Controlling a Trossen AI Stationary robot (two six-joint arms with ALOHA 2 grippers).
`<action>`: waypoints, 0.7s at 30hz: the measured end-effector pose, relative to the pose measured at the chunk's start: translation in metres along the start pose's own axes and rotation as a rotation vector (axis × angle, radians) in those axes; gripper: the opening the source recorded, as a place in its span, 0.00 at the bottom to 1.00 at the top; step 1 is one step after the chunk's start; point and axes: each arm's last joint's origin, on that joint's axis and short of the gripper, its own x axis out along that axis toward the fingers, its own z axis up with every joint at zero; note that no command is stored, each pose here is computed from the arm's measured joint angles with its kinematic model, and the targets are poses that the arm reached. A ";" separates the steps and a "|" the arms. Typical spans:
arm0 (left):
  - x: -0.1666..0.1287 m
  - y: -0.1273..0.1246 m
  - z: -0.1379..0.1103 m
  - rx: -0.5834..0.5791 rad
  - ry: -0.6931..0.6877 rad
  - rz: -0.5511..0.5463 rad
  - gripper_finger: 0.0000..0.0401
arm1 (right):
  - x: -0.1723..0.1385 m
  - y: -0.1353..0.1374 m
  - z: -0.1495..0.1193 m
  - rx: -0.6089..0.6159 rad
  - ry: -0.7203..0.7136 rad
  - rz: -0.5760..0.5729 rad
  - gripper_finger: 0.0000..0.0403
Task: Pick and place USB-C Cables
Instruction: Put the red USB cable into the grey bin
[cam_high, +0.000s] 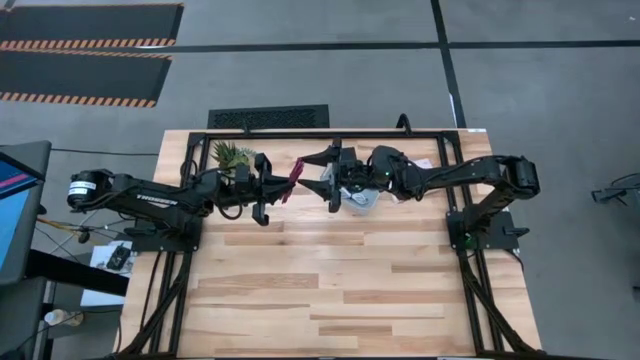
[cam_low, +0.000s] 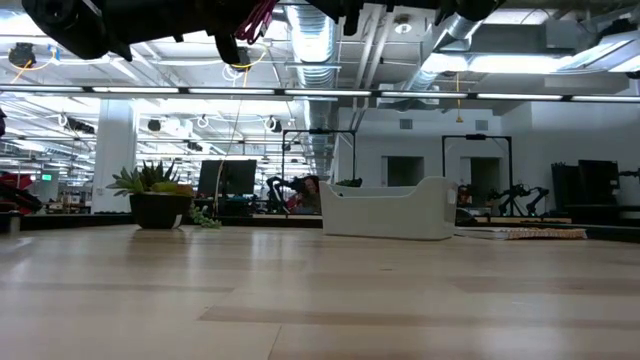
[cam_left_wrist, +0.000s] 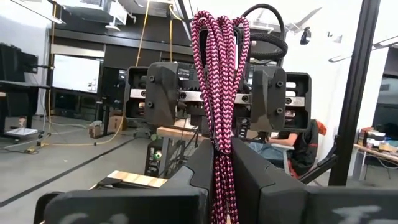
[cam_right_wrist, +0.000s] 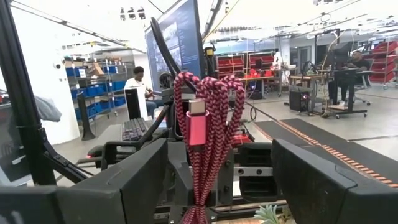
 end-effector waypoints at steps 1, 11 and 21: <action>0.000 0.000 0.000 0.000 0.000 0.001 0.04 | 0.000 0.000 0.000 0.000 0.000 0.000 0.77; 0.005 0.000 0.004 0.017 -0.019 0.010 0.04 | 0.000 0.000 -0.001 0.008 0.005 0.000 0.77; 0.021 0.001 -0.013 0.004 0.057 -0.016 0.04 | 0.000 -0.002 -0.002 0.017 0.021 -0.008 0.75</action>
